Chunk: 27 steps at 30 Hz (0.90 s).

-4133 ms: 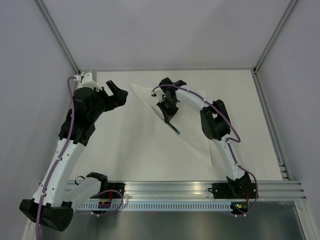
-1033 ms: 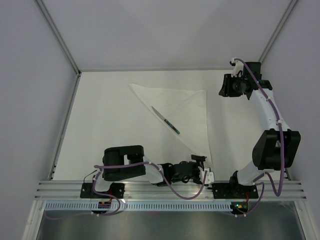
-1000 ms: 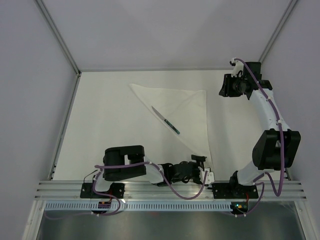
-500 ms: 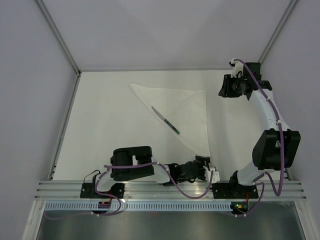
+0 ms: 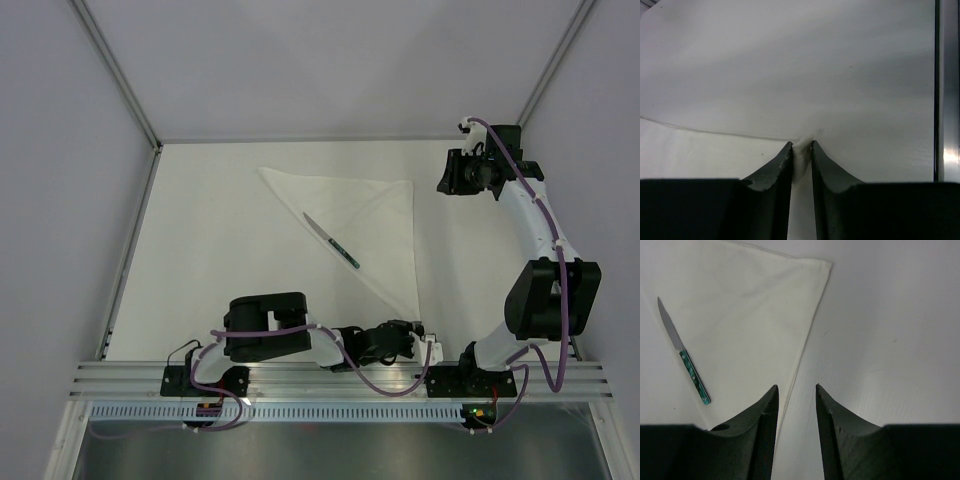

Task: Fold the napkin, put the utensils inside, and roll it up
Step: Fold the napkin

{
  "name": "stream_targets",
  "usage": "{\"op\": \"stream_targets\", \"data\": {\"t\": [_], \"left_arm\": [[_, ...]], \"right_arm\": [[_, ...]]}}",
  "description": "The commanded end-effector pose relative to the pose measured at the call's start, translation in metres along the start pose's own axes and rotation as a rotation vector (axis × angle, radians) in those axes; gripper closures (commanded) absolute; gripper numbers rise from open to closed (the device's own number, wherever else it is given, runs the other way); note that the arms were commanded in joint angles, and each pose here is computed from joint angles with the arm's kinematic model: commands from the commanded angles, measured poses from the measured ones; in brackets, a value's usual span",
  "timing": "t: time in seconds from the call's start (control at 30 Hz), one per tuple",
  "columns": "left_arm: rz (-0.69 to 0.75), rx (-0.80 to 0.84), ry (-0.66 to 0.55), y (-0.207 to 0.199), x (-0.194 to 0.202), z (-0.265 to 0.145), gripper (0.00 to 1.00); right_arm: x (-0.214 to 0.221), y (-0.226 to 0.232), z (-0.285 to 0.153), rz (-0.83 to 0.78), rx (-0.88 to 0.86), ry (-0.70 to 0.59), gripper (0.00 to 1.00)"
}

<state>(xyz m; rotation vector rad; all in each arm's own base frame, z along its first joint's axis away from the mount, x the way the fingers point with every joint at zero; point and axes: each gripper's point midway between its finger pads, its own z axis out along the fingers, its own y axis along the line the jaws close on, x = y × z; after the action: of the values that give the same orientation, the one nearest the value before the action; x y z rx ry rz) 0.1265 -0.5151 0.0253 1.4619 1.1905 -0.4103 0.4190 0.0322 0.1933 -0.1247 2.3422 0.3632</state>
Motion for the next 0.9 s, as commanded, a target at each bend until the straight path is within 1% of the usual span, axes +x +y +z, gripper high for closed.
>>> {"op": "stream_targets", "data": {"t": [0.0,0.03,0.07,0.13,0.17,0.23,0.27,0.33,0.37,0.4,0.47,0.5,0.57,0.6,0.67,0.7,0.77,0.8,0.87], "left_arm": [[0.015,-0.008,0.027,-0.001,0.002,0.006,0.75],[0.009,-0.016,0.028,0.001,0.001,0.007,0.77],[0.004,-0.017,0.036,0.002,0.001,0.007,0.83],[-0.022,-0.025,0.034,0.006,-0.003,0.009,0.87],[-0.033,-0.027,0.036,0.009,-0.005,0.009,0.92],[-0.084,-0.038,0.034,0.017,-0.009,0.012,0.93],[-0.108,-0.045,0.024,0.024,-0.016,0.012,0.98],[-0.177,-0.047,0.025,0.033,-0.02,0.012,0.98],[-0.208,-0.056,0.009,0.041,-0.027,0.011,0.98],[-0.271,-0.051,0.003,0.044,-0.031,0.01,0.98],[-0.351,-0.076,-0.003,0.064,-0.031,0.008,0.98],[-0.432,-0.087,-0.013,0.078,-0.034,0.006,0.98],[-0.519,-0.106,-0.027,0.095,-0.036,0.001,0.98],[-0.609,-0.108,-0.043,0.103,-0.04,-0.003,0.98],[-0.699,-0.135,-0.054,0.127,-0.033,-0.007,0.98],[-0.774,-0.149,-0.069,0.141,-0.03,-0.013,0.98],[-0.841,-0.161,-0.107,0.155,-0.032,-0.019,0.98],[-0.9,-0.168,-0.112,0.163,-0.026,-0.024,0.98],[-0.951,-0.194,-0.143,0.178,-0.028,-0.031,0.98]], "right_arm": [[-0.015,0.006,-0.01,-0.004,-0.014,-0.061,0.59],[-0.014,0.006,-0.009,-0.003,-0.015,-0.059,0.59],[-0.014,0.006,-0.009,-0.005,-0.016,-0.06,0.59],[-0.014,0.007,-0.009,-0.005,-0.018,-0.06,0.59],[-0.014,0.007,-0.009,-0.004,-0.018,-0.058,0.59],[-0.013,0.007,-0.009,-0.004,-0.019,-0.057,0.59],[-0.013,0.006,-0.009,-0.002,-0.02,-0.056,0.59],[-0.013,0.007,-0.008,-0.003,-0.021,-0.055,0.59],[-0.013,0.006,-0.009,-0.002,-0.02,-0.056,0.59],[-0.013,0.007,-0.008,-0.003,-0.021,-0.054,0.59],[-0.013,0.007,-0.009,-0.002,-0.021,-0.054,0.59],[-0.013,0.007,-0.009,-0.003,-0.022,-0.054,0.59],[-0.013,0.007,-0.009,-0.003,-0.024,-0.054,0.59],[-0.012,0.007,-0.008,-0.002,-0.024,-0.051,0.59],[-0.013,0.008,-0.009,-0.001,-0.027,-0.054,0.59],[-0.013,0.008,-0.009,0.0,-0.026,-0.054,0.59],[-0.013,0.008,-0.009,-0.001,-0.029,-0.053,0.59],[-0.012,0.008,-0.009,0.0,-0.029,-0.05,0.59],[-0.012,0.009,-0.009,0.001,-0.032,-0.051,0.59]]}}
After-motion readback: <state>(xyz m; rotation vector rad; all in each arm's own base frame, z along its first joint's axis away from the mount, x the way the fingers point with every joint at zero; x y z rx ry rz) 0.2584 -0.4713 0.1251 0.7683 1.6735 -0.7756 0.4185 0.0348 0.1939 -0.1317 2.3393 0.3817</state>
